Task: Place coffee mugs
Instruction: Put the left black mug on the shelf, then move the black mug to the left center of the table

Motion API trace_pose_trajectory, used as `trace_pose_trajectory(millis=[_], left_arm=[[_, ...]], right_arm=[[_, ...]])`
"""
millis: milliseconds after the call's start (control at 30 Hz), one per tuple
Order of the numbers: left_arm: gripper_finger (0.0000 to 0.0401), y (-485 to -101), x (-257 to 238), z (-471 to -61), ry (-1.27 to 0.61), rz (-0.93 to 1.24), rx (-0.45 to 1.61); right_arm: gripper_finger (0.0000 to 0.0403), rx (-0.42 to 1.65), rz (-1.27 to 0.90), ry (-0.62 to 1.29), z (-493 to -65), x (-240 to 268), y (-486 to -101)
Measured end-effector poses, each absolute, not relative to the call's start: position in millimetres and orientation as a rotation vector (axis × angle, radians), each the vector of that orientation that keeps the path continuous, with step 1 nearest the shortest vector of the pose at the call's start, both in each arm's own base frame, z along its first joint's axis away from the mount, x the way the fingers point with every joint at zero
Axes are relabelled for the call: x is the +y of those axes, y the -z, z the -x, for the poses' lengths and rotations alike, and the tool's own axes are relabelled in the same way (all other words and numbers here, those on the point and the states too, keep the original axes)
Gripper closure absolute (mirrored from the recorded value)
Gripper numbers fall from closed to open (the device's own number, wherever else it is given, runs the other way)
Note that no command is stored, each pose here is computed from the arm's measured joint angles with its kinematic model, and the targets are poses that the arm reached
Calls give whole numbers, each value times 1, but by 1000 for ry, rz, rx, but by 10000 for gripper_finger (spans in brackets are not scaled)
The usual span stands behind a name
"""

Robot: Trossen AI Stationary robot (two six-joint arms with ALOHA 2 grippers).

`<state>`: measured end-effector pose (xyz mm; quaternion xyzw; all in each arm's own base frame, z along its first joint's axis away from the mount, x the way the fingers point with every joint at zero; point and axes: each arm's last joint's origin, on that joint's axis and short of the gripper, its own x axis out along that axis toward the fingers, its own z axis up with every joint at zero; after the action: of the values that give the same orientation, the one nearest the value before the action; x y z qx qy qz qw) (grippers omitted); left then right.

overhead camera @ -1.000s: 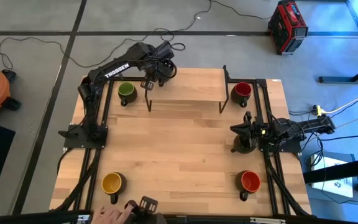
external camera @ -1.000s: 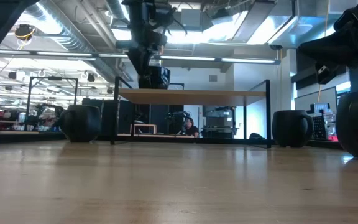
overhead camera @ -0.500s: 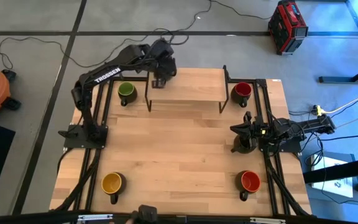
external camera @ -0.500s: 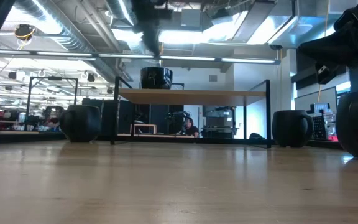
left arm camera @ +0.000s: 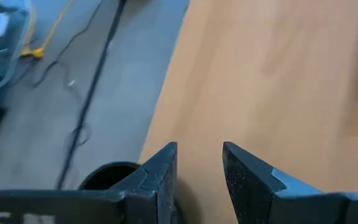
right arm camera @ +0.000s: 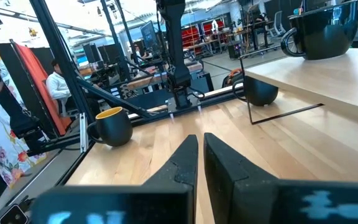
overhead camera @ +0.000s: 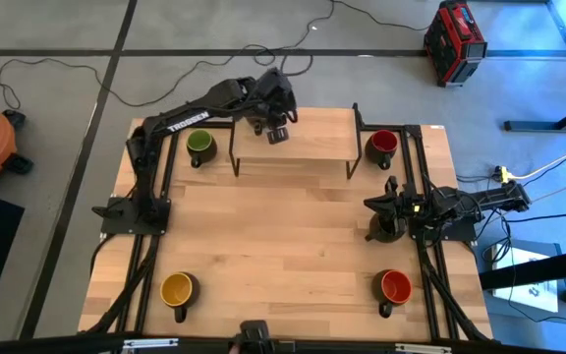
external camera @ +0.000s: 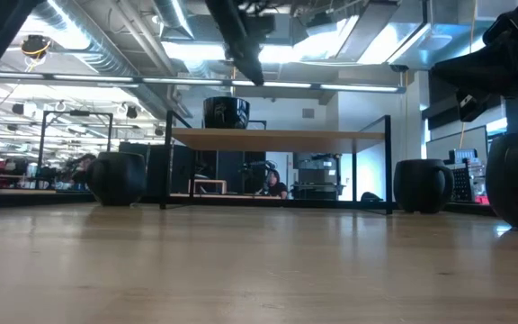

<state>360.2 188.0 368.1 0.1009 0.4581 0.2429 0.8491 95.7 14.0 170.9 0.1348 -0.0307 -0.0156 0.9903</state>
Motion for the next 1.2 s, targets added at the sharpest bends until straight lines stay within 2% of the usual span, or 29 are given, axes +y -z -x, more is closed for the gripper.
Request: trace_pose_trajectory(millis=[133,433,1033,1200], left_arm=[[278,-355,195,-365,-618,-268,1042],[278,-353,198,-362,-681,-295,1090],[278,-350,187,-354,-686,-352,1230],[278,-357,175,-359,-667,-341,1162]], right_arm=[[386,-62,-271,31,-96,14,-171],[386,-62,-270,32,-96,14,-171],[386,-62,-270,32,-96,14,-171],[386,-68,-272,31,-96,14,-171]])
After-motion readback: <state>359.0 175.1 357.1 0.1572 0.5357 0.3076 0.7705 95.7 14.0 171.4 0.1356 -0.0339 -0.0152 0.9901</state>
